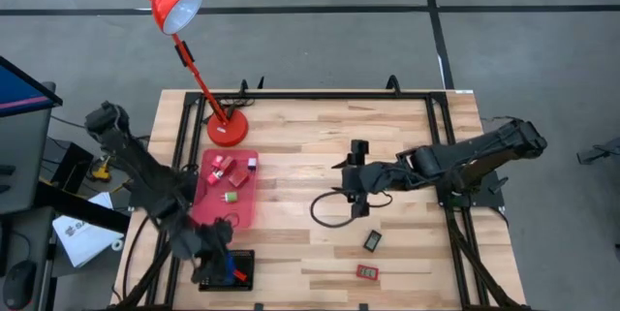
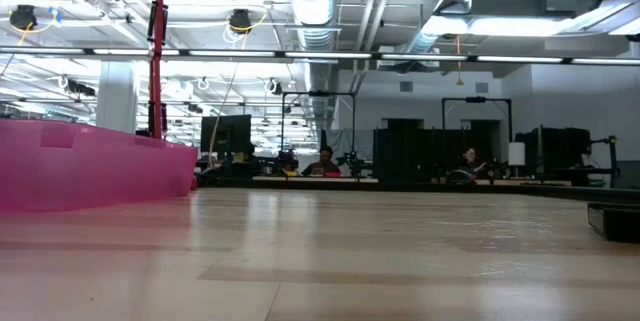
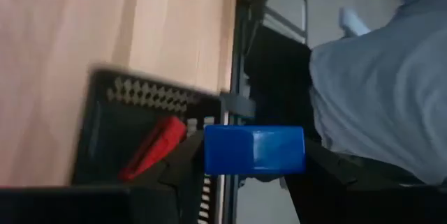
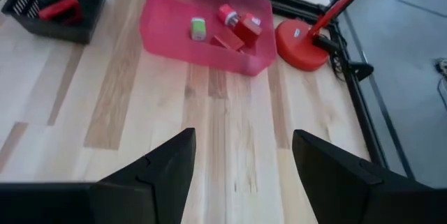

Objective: Pick & Place Office items
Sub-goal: Put the blue digital timer into the black bin

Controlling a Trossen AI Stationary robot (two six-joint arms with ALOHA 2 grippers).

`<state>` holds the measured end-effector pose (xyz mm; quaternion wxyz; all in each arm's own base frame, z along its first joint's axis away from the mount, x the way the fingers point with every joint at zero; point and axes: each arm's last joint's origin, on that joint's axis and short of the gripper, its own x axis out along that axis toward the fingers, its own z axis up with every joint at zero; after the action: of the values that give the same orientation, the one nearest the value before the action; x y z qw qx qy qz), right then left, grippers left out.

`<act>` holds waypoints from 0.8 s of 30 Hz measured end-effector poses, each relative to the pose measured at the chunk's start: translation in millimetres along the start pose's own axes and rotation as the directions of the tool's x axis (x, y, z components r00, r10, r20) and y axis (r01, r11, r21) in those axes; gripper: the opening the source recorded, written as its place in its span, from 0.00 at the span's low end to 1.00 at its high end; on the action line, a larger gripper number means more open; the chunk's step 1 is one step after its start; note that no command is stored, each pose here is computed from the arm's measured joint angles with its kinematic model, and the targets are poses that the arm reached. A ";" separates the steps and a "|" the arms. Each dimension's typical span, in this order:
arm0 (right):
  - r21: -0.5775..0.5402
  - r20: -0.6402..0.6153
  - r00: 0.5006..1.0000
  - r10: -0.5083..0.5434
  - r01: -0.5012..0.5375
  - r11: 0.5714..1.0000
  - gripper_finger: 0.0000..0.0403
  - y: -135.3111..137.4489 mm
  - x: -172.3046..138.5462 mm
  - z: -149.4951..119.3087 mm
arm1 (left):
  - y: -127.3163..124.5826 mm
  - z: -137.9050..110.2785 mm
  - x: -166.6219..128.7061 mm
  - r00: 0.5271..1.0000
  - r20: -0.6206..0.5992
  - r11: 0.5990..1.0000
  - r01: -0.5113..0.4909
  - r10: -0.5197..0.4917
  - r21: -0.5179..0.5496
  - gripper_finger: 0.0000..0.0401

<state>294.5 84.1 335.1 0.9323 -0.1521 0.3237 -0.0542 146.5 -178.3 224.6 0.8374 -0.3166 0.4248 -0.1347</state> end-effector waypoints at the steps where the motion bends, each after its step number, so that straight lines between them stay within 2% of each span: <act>1: -0.002 -0.003 1.000 -0.003 0.003 1.000 0.58 2.6 -1.6 -0.4 | -1.8 -7.0 6.0 1.000 -0.004 1.000 -0.014 0.014 -0.016 0.40; 3: -0.001 0.005 1.000 -0.002 0.002 1.000 0.58 8.2 -4.3 -0.1 | -3.4 -18.2 17.9 0.999 0.003 0.998 -0.047 0.047 -0.031 0.40; 5: -0.008 0.013 1.000 -0.011 0.011 1.000 0.58 13.7 -7.4 0.3 | -1.8 -25.8 28.7 0.993 0.060 0.994 -0.105 0.106 -0.017 0.40; 9: -0.030 0.034 0.998 -0.054 0.055 0.998 0.58 23.9 -13.9 1.2 | 9.3 -30.0 47.2 0.952 0.183 0.968 -0.250 0.244 0.007 0.40; 11: -0.035 0.042 0.997 -0.062 0.064 0.997 0.58 28.2 -16.6 1.4 | 13.2 -31.0 53.3 0.940 0.200 0.958 -0.285 0.278 0.008 0.40; 18: -0.028 0.050 0.997 -0.062 0.063 0.998 0.58 43.7 -26.4 -0.8 | 23.3 -37.9 69.1 0.921 0.182 0.938 -0.347 0.345 -0.019 0.40; 24: -0.044 0.064 0.994 -0.091 0.094 0.995 0.58 50.7 -31.9 -1.6 | 22.9 -38.1 68.5 0.925 0.171 0.939 -0.343 0.340 -0.018 0.43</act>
<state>268.7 138.1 336.5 0.9346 -0.1902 0.2885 -0.0849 156.4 -210.5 150.2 0.8833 -0.2430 0.3990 0.0382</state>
